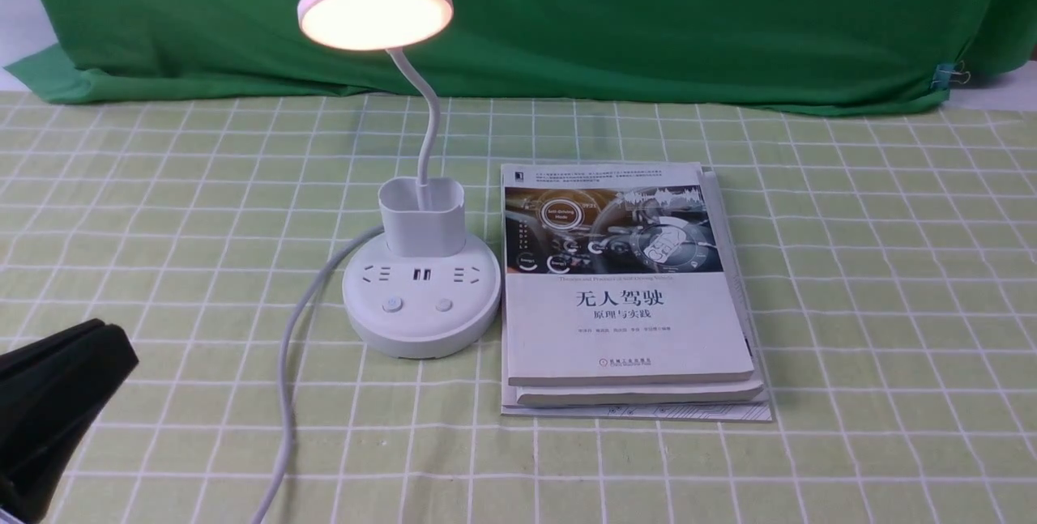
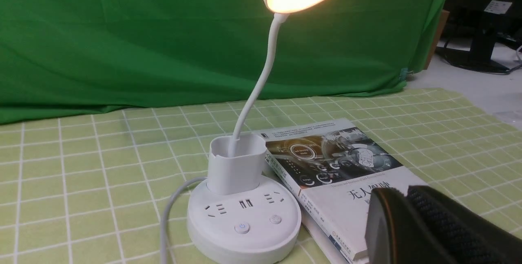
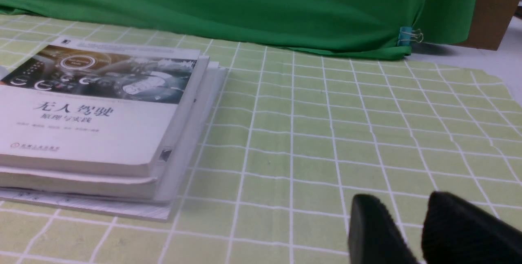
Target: Turn on the table lamp on the green coffee tablecloth with your hand.
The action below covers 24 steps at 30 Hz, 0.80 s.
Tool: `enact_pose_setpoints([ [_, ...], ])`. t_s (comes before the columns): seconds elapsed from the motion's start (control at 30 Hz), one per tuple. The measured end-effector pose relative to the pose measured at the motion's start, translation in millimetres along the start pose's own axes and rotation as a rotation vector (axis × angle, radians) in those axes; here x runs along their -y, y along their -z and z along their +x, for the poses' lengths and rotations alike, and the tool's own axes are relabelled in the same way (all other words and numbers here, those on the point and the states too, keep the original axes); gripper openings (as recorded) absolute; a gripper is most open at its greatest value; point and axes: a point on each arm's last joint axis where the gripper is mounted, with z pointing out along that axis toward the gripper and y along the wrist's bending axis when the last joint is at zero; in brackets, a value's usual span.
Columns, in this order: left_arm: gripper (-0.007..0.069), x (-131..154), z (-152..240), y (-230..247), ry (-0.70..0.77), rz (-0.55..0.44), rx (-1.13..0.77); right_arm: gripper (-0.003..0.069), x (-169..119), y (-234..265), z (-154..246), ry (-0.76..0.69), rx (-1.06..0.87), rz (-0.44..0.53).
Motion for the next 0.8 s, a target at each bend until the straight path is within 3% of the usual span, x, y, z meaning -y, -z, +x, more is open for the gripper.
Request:
enact_pose_setpoints([
  [0.27,0.0024,-0.2,0.0,0.0,-0.013,-0.002,0.000,0.0245,0.0,0.0,0.0,0.000,0.000,0.000],
  [0.47,0.0024,-0.5,-5.1,0.4,-0.231,-0.016,0.115,0.0245,0.0,0.0,0.0,0.000,0.000,0.000],
  [0.63,0.0024,-10.7,13.1,-0.6,-0.361,-0.137,0.100,0.0245,0.0,0.0,0.0,0.000,0.000,0.000],
  [0.8,0.0024,-23.8,43.4,3.4,-0.347,-0.285,0.027,0.0245,0.0,0.0,0.0,0.000,0.000,0.000],
])
